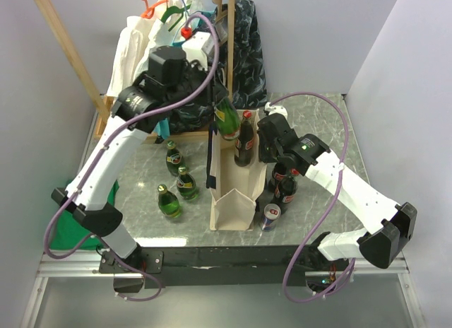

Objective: Place the beverage into the canvas bag
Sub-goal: Place the drink in the canvas bag, then pick up the drink from the center of the board.

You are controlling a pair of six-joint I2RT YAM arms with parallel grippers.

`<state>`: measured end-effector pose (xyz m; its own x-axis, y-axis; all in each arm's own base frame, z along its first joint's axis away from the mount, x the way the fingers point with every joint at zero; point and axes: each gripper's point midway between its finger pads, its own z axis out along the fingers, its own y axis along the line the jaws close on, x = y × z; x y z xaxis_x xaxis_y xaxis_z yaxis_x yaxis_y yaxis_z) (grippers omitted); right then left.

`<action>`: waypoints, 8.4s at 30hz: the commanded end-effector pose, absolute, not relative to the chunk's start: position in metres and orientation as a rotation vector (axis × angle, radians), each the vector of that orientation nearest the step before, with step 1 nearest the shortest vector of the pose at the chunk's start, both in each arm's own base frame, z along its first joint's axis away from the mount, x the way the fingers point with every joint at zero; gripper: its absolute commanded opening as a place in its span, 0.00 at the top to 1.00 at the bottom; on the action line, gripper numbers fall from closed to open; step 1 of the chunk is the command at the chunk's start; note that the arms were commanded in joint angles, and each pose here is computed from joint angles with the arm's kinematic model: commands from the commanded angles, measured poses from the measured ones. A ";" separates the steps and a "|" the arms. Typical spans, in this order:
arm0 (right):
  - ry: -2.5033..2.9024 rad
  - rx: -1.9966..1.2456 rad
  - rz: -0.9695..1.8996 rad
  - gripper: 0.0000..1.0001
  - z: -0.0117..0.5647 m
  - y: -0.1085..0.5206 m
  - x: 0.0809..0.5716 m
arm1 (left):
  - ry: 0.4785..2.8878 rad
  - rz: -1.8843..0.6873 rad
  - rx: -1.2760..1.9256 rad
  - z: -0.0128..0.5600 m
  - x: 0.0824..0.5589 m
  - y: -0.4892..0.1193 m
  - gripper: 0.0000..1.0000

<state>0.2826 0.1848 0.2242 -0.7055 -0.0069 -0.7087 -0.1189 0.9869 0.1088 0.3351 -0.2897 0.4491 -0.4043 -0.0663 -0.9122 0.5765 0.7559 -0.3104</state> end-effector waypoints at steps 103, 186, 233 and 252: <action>2.321 -0.095 0.207 1.00 0.230 0.193 0.287 | 1.936 -0.439 0.125 0.288 0.393 -0.312 0.99; 2.325 -0.098 0.223 0.96 0.228 0.199 0.291 | 2.037 -0.390 0.161 0.240 0.396 -0.311 0.33; 2.147 -0.056 0.338 0.65 0.301 0.197 0.291 | 1.873 -0.418 0.133 0.343 0.347 -0.262 0.20; 2.095 0.049 0.205 0.54 0.311 0.156 0.282 | 2.040 -0.396 0.208 0.295 0.316 -0.249 0.13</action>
